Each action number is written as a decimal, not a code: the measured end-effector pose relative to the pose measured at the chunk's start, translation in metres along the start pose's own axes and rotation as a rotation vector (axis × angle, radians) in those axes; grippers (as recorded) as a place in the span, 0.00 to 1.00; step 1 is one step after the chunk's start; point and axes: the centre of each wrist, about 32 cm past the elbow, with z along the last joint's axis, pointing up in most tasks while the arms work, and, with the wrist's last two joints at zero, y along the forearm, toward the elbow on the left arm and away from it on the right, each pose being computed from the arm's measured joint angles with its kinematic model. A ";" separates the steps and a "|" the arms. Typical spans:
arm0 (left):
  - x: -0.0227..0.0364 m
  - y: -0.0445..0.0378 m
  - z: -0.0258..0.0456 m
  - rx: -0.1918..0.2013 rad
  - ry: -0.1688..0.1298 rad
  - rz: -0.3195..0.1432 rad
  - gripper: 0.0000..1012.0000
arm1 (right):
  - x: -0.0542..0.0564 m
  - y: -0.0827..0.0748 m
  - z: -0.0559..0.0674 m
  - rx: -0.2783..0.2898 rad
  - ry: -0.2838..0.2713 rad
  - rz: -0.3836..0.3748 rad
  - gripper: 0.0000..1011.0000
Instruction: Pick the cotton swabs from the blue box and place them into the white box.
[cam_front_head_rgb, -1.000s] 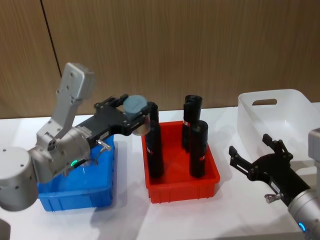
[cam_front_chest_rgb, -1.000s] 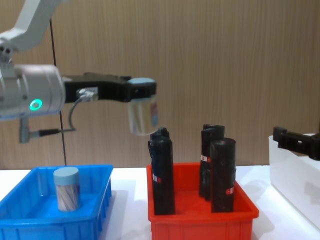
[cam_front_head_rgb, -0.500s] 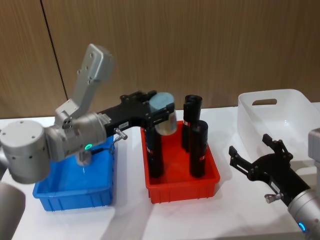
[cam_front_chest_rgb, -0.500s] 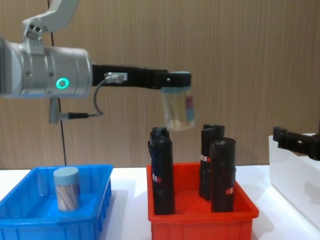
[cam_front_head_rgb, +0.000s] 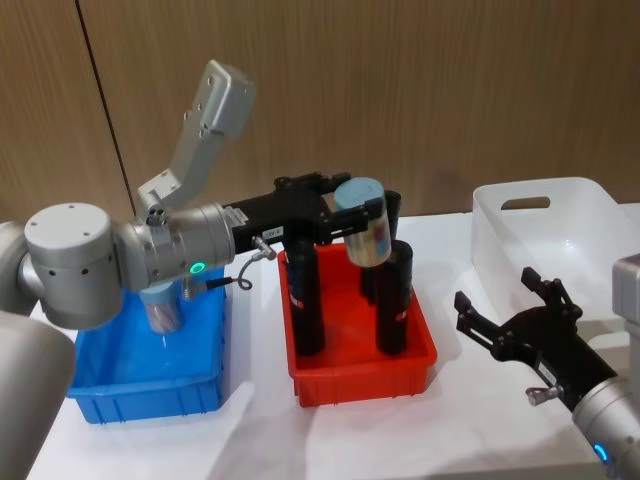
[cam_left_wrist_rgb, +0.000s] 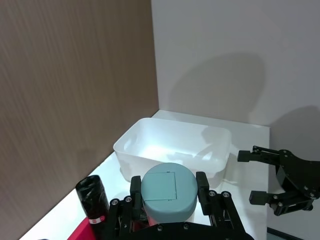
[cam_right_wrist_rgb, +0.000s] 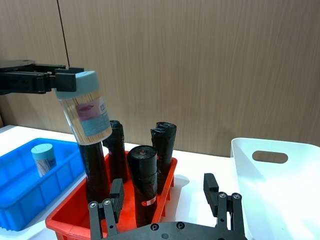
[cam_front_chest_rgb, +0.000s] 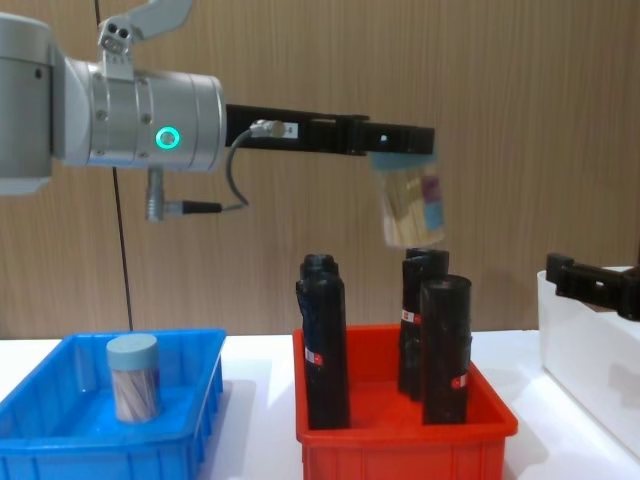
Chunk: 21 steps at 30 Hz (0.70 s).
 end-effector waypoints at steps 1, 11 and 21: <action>0.0004 -0.0008 0.0005 0.000 0.001 -0.005 0.65 | 0.000 0.000 0.000 0.000 0.000 0.000 0.99; 0.0043 -0.0081 0.0059 0.003 0.012 -0.045 0.65 | 0.000 0.001 0.001 -0.002 -0.007 0.003 0.99; 0.0059 -0.0110 0.0082 0.003 0.016 -0.061 0.65 | -0.001 0.009 0.011 -0.033 -0.065 0.038 0.99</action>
